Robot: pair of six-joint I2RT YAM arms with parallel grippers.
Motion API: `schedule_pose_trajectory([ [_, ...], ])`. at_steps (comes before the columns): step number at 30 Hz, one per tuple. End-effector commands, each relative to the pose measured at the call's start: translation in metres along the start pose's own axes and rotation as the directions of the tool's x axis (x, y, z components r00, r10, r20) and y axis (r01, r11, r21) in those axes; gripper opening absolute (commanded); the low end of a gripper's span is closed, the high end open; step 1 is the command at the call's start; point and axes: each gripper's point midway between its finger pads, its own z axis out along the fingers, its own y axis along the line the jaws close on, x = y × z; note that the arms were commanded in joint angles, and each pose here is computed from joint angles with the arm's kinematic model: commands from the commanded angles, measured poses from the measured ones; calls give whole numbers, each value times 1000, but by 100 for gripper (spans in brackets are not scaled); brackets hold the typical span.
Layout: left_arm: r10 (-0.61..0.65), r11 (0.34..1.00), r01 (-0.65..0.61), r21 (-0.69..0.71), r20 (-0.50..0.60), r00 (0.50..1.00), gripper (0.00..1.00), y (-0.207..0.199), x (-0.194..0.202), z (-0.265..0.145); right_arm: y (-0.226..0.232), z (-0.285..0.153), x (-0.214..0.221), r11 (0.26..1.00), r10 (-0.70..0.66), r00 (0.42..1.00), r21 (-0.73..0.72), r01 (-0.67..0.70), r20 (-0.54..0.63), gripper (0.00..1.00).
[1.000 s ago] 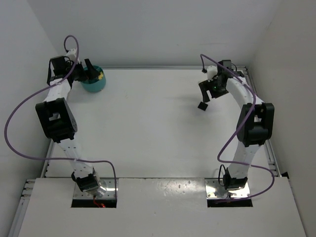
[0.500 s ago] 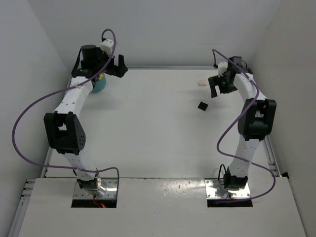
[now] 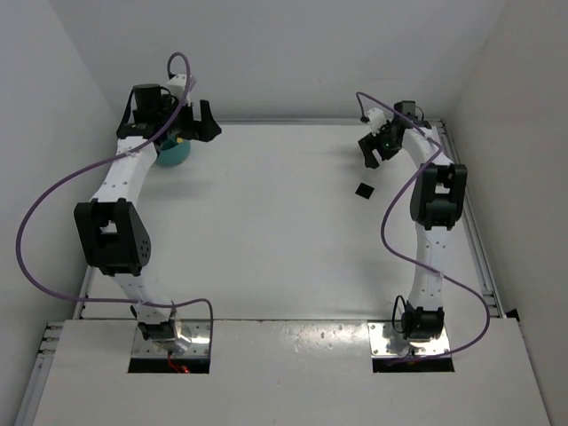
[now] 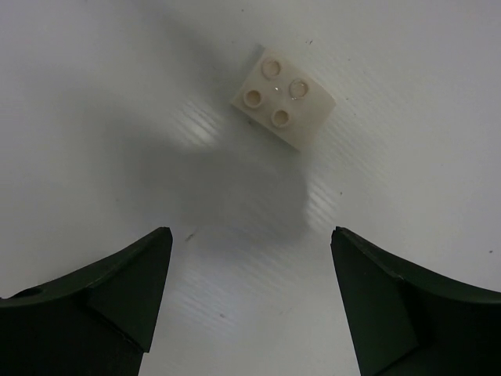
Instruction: Sort the legos into containers by color
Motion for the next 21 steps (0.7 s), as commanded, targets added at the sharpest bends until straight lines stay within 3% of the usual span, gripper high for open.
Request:
schedule_pose_trajectory([
  [1, -28, 1000, 27, 11, 48, 998, 100, 2, -22, -13, -24, 4, -34, 971, -238, 962, 29, 236, 136, 82],
  [4, -32, 999, 32, 3, 48, 998, 100, 3, -19, -20, -42, 11, -51, 967, -250, 954, 86, 239, 168, 84],
  [9, -29, 999, 30, -24, 45, 999, 100, 6, -14, -29, -44, 26, -51, 996, -72, 981, 74, 59, 182, 96],
  [15, -39, 999, 40, -24, 38, 999, 100, 6, -10, -35, 4, 39, -39, 997, 53, 988, -66, -43, 147, 99],
  [21, -57, 998, 57, -10, 32, 998, 100, 8, -6, -34, -7, 48, -38, 988, 157, 977, -10, -157, 142, 99],
])
